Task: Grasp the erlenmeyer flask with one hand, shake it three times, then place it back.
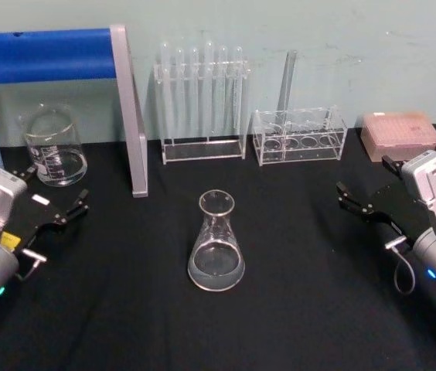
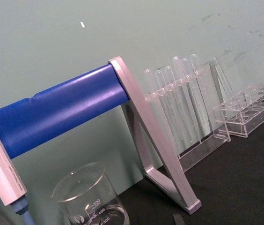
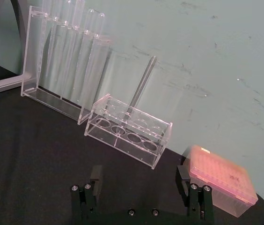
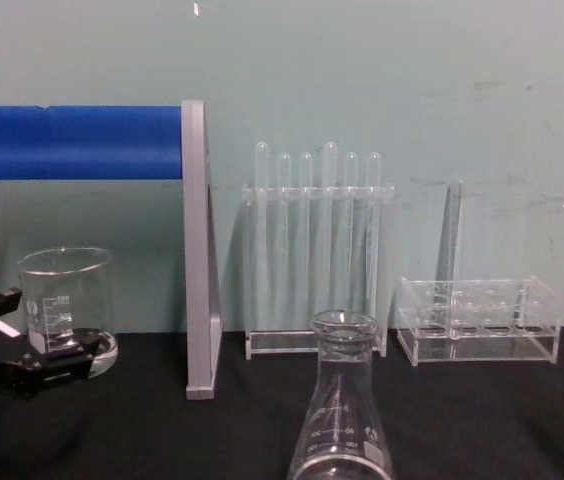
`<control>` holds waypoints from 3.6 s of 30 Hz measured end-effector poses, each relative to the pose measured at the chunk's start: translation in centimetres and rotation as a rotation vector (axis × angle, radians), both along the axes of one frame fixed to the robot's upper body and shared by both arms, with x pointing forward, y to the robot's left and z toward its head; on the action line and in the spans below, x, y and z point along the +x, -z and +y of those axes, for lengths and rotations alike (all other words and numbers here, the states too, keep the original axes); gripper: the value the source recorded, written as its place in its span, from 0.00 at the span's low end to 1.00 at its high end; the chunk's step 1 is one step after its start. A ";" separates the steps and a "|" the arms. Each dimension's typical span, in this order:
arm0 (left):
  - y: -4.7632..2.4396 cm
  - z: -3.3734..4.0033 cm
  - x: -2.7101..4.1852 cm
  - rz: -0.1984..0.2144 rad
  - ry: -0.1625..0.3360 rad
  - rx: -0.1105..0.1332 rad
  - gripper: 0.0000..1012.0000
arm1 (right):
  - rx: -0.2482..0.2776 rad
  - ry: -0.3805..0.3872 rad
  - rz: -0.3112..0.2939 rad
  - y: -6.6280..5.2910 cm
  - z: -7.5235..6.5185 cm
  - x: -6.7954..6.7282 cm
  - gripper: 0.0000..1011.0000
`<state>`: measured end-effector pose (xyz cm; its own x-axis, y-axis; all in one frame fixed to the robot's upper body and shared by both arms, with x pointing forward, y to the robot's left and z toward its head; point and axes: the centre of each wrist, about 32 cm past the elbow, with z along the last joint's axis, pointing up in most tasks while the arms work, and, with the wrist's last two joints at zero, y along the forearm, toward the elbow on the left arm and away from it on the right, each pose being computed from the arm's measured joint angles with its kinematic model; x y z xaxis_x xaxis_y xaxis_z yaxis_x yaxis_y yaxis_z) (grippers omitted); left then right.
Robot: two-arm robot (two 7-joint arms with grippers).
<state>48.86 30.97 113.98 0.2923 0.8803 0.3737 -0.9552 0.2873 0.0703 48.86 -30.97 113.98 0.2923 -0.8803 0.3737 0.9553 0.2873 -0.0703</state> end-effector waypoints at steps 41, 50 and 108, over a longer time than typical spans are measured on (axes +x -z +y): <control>0.00 0.00 0.00 0.000 0.000 0.000 0.99 | 0.000 0.000 0.000 0.0 0.0 0.0 0.99; 0.00 0.00 0.00 0.000 0.000 0.000 0.99 | 0.046 -0.033 0.014 -0.3 -0.3 -0.2 0.99; 0.00 0.00 0.00 0.000 0.000 0.000 0.99 | 0.245 -0.568 0.197 -0.8 6.8 -0.5 0.99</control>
